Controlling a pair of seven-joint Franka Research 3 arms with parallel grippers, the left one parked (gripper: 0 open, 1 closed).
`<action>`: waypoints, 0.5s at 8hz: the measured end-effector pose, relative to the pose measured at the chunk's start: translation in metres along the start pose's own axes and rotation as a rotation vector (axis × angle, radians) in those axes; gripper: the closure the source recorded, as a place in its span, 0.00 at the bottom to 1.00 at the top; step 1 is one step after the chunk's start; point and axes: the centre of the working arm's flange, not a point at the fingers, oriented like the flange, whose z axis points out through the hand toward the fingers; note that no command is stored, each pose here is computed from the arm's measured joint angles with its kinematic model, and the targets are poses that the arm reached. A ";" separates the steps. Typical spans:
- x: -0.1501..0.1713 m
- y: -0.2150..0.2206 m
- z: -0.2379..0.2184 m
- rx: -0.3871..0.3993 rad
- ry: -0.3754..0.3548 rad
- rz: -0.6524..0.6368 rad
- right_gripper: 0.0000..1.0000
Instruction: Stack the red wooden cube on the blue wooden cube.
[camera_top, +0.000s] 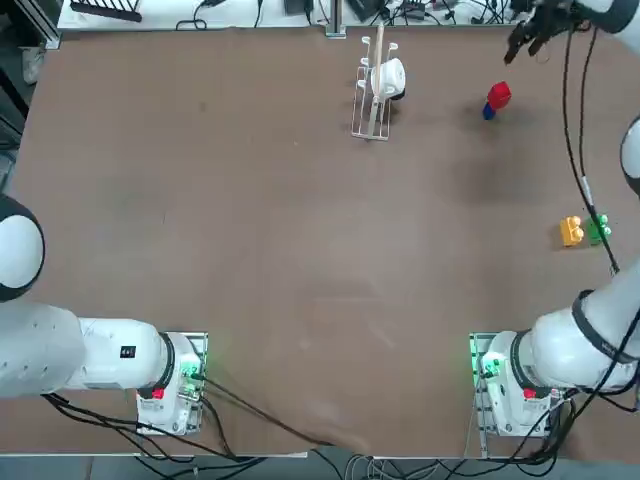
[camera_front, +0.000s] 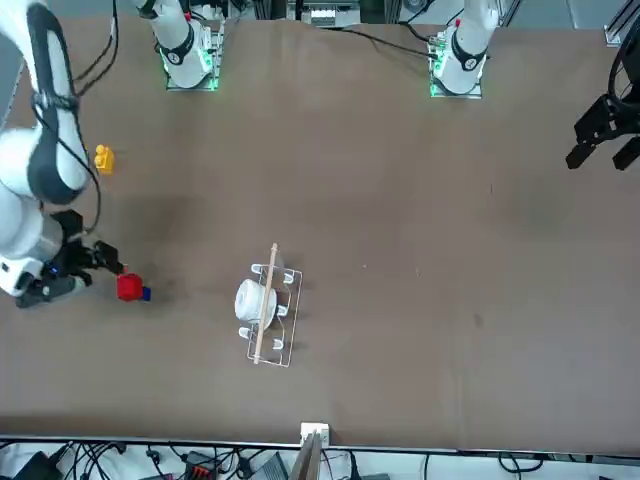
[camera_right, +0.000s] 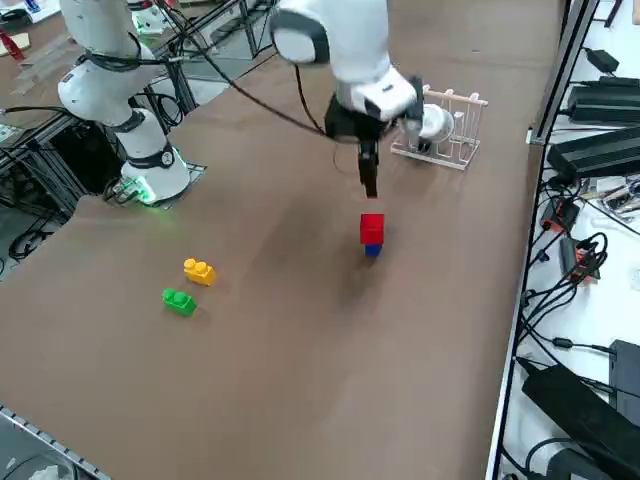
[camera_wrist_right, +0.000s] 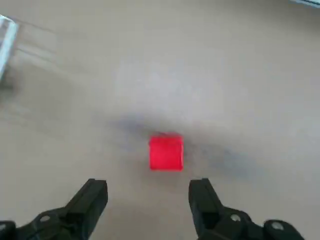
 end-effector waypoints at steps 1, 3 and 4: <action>-0.004 -0.009 -0.033 0.012 -0.015 0.018 0.00; -0.009 -0.028 -0.100 0.027 -0.050 0.107 0.00; -0.010 -0.038 -0.124 0.014 -0.066 0.151 0.00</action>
